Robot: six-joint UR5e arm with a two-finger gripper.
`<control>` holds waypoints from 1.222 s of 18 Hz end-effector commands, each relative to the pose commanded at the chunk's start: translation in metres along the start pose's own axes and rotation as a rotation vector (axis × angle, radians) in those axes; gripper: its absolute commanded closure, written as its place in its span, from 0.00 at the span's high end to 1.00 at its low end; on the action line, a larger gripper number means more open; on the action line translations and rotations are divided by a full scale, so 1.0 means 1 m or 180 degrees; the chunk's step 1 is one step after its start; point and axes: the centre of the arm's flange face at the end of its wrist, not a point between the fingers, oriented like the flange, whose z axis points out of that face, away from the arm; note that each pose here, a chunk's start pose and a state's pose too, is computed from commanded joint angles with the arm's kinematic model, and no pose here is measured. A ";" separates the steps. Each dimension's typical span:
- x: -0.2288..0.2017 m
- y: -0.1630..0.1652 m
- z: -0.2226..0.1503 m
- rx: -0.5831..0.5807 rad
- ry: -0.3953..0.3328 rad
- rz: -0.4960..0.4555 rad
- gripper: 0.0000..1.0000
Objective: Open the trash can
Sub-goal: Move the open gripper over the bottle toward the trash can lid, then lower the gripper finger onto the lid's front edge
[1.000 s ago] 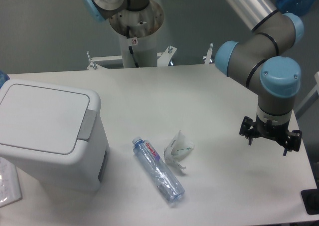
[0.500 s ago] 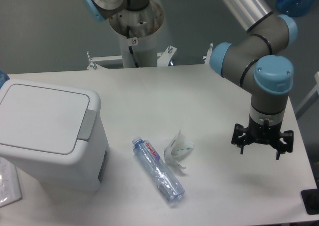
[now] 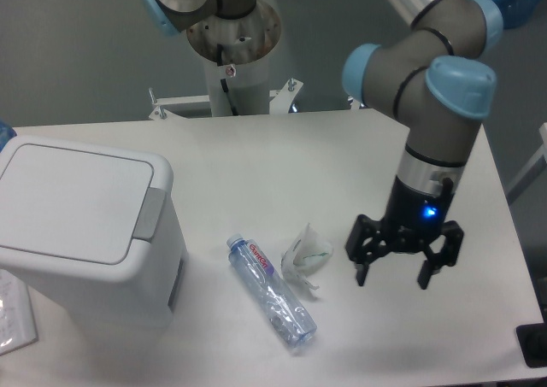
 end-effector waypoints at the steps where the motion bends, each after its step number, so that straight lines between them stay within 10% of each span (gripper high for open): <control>1: 0.021 -0.001 -0.002 0.0003 0.0033 0.0001 1.00; 9: 0.158 0.014 -0.016 -0.0030 0.0285 0.0198 1.00; 22: 0.185 0.039 -0.003 -0.0169 0.0357 0.0270 1.00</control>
